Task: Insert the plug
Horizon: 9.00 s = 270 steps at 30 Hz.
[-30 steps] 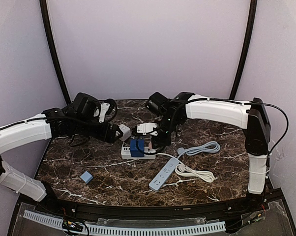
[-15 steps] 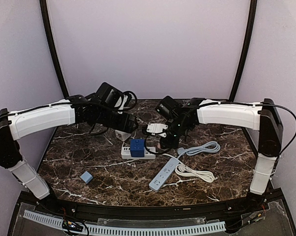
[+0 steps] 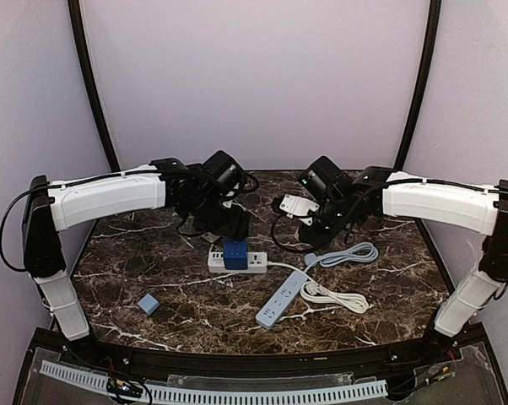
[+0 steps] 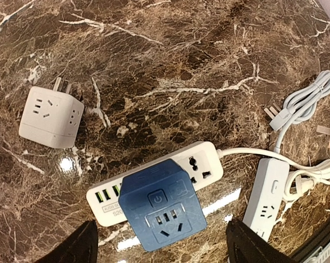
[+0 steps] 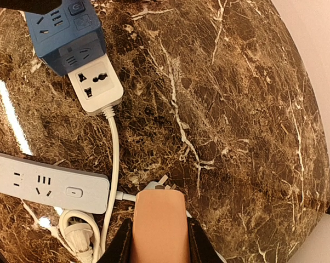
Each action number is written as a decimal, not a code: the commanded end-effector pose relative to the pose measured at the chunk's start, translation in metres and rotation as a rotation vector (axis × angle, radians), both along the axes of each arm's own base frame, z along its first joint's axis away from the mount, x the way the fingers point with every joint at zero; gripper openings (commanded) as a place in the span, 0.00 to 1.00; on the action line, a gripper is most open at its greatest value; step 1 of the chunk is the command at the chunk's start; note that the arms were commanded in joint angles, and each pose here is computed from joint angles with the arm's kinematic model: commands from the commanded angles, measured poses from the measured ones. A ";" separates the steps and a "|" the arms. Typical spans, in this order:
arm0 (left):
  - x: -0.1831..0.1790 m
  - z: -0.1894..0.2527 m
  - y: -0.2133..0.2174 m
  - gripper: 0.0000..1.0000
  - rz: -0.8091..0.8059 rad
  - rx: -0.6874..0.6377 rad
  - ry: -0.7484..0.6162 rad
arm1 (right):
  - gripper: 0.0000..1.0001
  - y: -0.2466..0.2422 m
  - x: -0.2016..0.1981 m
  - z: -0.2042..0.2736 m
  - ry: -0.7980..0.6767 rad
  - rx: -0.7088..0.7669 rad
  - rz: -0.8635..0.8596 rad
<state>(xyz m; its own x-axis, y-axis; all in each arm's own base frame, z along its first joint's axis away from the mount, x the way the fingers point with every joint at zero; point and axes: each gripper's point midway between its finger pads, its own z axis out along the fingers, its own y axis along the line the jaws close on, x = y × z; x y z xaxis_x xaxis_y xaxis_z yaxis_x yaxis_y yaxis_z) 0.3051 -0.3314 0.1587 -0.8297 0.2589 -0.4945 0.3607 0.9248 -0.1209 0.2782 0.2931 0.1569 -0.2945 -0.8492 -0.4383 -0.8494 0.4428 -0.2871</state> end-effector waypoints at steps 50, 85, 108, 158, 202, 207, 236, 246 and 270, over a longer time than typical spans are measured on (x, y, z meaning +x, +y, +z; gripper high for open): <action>-0.061 -0.052 0.005 0.45 -0.323 0.159 0.269 | 0.00 -0.001 -0.030 0.006 0.066 0.098 0.049; -0.060 -0.032 -0.004 0.52 -0.501 0.304 0.130 | 0.00 0.029 -0.071 0.014 0.168 0.071 0.143; -0.043 0.001 -0.028 0.93 -0.442 0.083 0.066 | 0.00 0.046 -0.095 0.010 0.362 0.119 0.060; -0.030 0.126 0.114 0.80 -0.062 -0.081 -0.194 | 0.00 0.107 -0.055 -0.059 0.490 -0.096 -0.176; -0.043 0.114 0.118 0.77 -0.051 -0.127 -0.172 | 0.00 0.109 -0.063 -0.059 0.436 -0.128 -0.209; -0.045 0.114 0.121 0.77 -0.044 -0.126 -0.177 | 0.00 0.116 -0.062 -0.048 0.436 -0.092 -0.204; -0.047 0.107 0.122 0.76 -0.038 -0.134 -0.167 | 0.00 0.114 -0.041 -0.084 0.349 -0.193 -0.205; -0.047 0.105 0.124 0.76 -0.034 -0.132 -0.172 | 0.00 0.112 -0.035 -0.085 0.312 -0.199 -0.168; -0.041 0.102 0.112 0.76 -0.053 -0.147 -0.165 | 0.52 0.118 -0.038 -0.063 0.311 -0.137 -0.150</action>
